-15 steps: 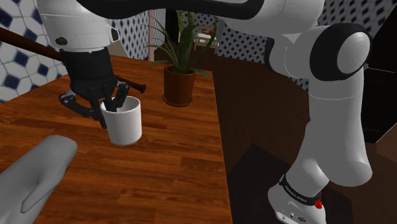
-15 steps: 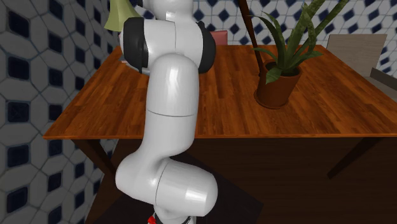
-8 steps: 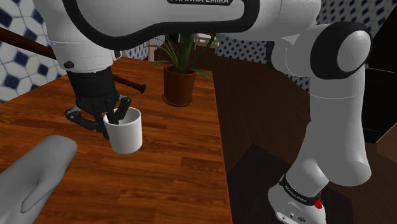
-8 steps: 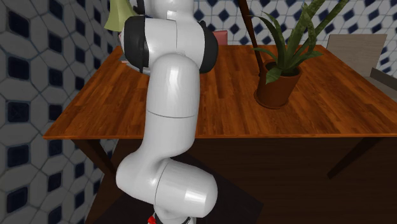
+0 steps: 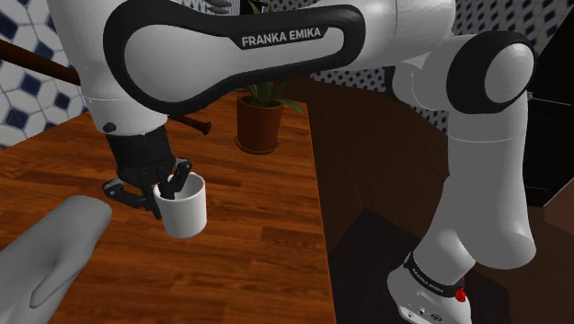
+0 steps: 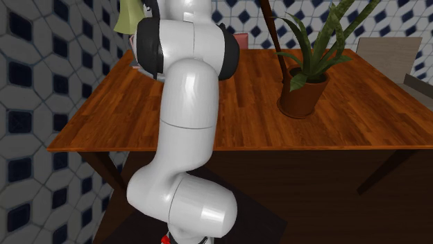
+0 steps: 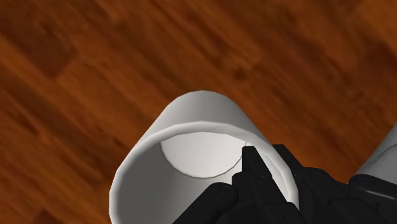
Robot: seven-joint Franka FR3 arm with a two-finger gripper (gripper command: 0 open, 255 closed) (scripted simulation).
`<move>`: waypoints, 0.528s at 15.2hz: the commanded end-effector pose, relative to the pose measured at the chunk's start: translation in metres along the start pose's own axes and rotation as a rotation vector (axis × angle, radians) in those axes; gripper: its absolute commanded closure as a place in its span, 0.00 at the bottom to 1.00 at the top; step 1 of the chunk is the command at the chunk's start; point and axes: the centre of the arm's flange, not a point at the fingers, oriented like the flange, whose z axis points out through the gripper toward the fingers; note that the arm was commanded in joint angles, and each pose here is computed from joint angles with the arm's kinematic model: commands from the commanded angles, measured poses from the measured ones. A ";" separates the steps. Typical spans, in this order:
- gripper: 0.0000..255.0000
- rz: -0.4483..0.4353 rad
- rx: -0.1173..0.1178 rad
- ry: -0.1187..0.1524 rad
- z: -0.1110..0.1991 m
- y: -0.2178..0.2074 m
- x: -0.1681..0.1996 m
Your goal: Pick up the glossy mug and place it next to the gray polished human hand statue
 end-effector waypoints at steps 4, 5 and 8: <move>1.00 0.000 0.001 0.001 0.026 -0.002 0.002; 1.00 0.000 0.001 0.001 0.031 -0.002 0.003; 1.00 0.000 0.001 0.001 0.047 -0.003 0.004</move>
